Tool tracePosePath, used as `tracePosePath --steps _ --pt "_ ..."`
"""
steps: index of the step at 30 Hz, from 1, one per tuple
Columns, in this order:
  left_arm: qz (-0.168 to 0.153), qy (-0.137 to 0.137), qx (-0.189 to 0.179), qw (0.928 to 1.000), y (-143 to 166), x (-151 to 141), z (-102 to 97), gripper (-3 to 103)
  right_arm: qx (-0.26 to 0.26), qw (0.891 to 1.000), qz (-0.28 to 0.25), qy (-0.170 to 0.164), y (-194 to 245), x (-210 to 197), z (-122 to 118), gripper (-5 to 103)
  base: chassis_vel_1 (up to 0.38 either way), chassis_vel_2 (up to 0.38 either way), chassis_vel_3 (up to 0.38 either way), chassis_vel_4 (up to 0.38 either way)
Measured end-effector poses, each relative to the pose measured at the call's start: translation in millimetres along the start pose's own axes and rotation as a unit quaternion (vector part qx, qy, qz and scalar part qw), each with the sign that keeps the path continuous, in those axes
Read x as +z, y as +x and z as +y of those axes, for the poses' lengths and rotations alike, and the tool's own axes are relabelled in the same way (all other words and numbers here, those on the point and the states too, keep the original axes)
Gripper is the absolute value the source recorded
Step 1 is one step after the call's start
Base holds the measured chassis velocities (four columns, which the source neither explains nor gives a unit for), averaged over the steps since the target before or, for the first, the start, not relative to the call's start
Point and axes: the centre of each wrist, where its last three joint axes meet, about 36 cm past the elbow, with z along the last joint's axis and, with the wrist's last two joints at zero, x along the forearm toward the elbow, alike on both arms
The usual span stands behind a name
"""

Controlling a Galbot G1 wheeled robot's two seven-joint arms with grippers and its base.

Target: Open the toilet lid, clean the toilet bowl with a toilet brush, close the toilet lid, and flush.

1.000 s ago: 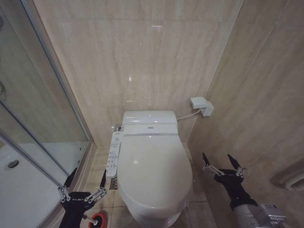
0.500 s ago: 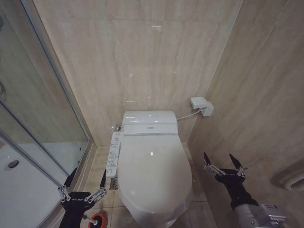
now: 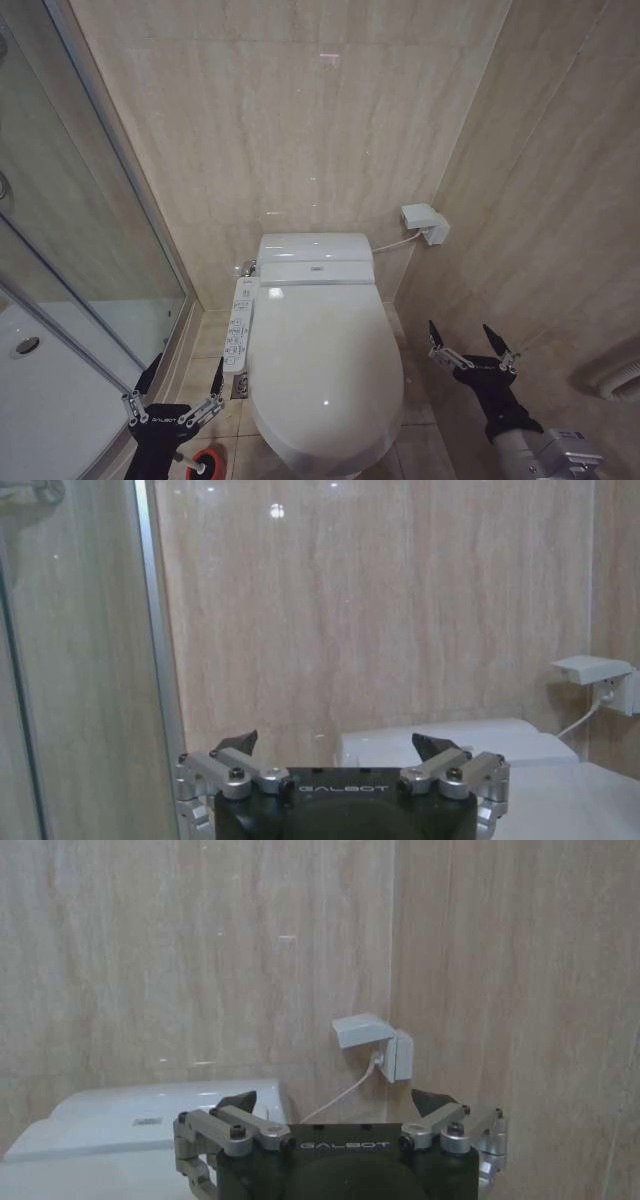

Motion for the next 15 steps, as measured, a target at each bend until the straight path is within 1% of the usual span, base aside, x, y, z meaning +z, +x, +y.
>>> tracePosePath --steps 15 --pt "0.0 0.0 0.0 1.0 0.0 0.0 0.0 100 0.0 1.0 0.0 0.0 -0.1 0.3 -0.1 100 0.0 0.0 0.0 0.0"
